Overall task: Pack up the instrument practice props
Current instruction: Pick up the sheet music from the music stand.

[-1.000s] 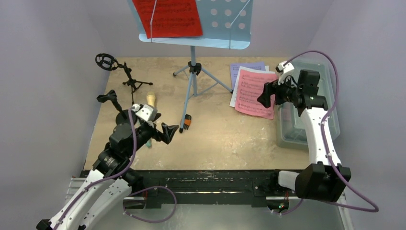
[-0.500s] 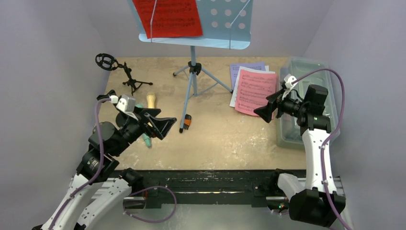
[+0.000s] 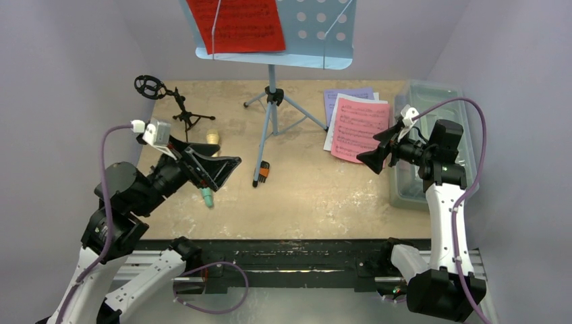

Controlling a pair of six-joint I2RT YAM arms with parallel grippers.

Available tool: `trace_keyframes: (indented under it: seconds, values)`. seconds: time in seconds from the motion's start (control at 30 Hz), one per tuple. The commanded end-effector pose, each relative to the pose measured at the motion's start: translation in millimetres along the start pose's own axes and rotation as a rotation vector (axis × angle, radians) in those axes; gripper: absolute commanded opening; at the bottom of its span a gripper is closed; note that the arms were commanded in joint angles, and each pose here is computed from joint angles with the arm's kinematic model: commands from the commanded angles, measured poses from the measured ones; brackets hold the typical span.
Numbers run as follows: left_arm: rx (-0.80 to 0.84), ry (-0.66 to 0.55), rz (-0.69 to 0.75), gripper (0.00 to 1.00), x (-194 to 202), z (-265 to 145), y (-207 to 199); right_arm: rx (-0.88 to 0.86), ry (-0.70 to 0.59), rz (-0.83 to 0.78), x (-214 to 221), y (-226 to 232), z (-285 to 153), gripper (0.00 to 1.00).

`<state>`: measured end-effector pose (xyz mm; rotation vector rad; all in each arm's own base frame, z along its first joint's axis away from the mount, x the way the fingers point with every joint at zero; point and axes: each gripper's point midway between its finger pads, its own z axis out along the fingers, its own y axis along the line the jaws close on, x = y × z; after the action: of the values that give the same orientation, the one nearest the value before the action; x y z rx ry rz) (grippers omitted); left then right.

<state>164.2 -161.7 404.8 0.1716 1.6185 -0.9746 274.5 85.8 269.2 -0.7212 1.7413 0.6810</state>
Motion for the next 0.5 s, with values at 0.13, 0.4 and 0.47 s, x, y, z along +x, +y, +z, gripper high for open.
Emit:
trace_keyframes:
  seconds: [0.13, 0.4, 0.47]
  values:
    - [0.051, -0.068, 0.051, 0.98, -54, -11, -33, -0.019, -0.013, -0.059, -6, 5, -3, 0.99]
    - [0.014, -0.063, 0.122, 0.98, -64, -5, -29, -0.034, 0.042, -0.139, -18, 17, -18, 0.99]
    - [-0.001, -0.058, 0.135, 0.98, -60, -3, -24, -0.033, 0.085, -0.164, -22, 24, -27, 0.99]
